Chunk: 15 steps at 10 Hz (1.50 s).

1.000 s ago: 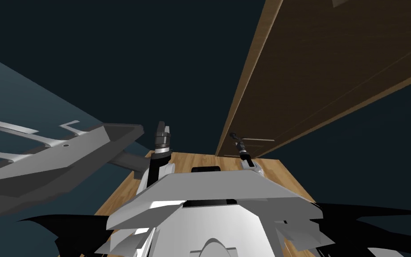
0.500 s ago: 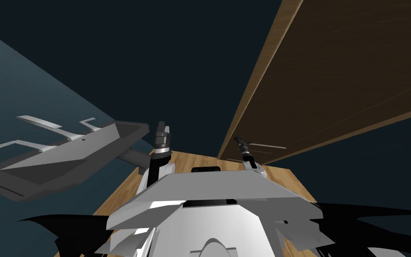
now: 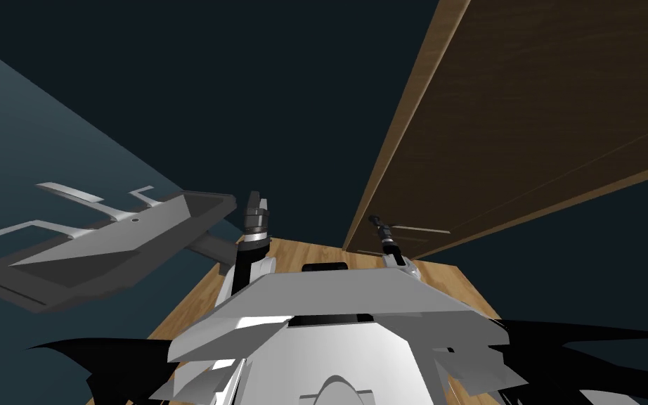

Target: Pull the door open

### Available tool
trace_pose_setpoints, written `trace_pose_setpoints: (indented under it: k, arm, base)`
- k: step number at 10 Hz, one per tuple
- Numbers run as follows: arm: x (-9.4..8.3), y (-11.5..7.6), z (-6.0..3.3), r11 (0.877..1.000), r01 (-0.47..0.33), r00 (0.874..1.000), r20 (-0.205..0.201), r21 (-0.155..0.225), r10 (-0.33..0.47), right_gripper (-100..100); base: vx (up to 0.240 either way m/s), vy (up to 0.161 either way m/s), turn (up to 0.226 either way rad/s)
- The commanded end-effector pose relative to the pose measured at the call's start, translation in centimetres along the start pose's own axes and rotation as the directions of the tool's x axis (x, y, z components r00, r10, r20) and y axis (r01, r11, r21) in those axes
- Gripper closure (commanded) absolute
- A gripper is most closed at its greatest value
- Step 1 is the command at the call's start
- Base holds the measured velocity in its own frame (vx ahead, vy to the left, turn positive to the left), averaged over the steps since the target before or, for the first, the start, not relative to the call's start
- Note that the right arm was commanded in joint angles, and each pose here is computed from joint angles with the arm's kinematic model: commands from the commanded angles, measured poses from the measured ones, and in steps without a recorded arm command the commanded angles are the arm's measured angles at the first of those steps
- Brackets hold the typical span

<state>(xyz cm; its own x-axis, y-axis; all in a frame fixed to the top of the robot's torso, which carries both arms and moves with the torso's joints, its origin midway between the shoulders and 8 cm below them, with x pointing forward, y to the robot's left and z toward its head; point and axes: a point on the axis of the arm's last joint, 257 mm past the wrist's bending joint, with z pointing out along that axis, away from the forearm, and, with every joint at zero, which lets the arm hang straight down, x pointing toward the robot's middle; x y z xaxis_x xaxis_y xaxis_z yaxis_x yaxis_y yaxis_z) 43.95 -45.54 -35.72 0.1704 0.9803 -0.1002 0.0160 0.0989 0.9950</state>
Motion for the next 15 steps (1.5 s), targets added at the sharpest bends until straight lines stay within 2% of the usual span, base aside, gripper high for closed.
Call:
trace_pose_setpoints:
  k: [1,3,9,10,11,15]
  arm:
    - [-0.1,0.0,-0.38,1.0,0.001,1.0,-0.014,-0.003,-0.001,100]
    - [-0.3,0.1,-0.78,1.0,0.002,1.0,-0.029,-0.005,-0.002,100]
    - [-0.6,0.2,-2.75,1.0,0.001,0.995,-0.101,-0.01,-0.002,100]
    - [-0.3,0.0,-2.54,1.0,-0.001,0.995,-0.096,-0.007,0.0,100]
    - [-0.4,-0.1,-3.41,1.0,-0.003,0.993,-0.115,-0.007,0.002,100]
    - [-1.2,0.0,-5.5,1.0,0.0,0.987,-0.158,-0.015,-0.002,100]
  base:
    - [-0.107,-0.046,0.1]
    - [-0.17,-0.057,0.14]
    - [-0.212,-0.062,0.131]
    - [-0.118,-0.029,0.044]
    - [-0.131,-0.029,0.128]
    - [-0.208,-0.076,0.158]
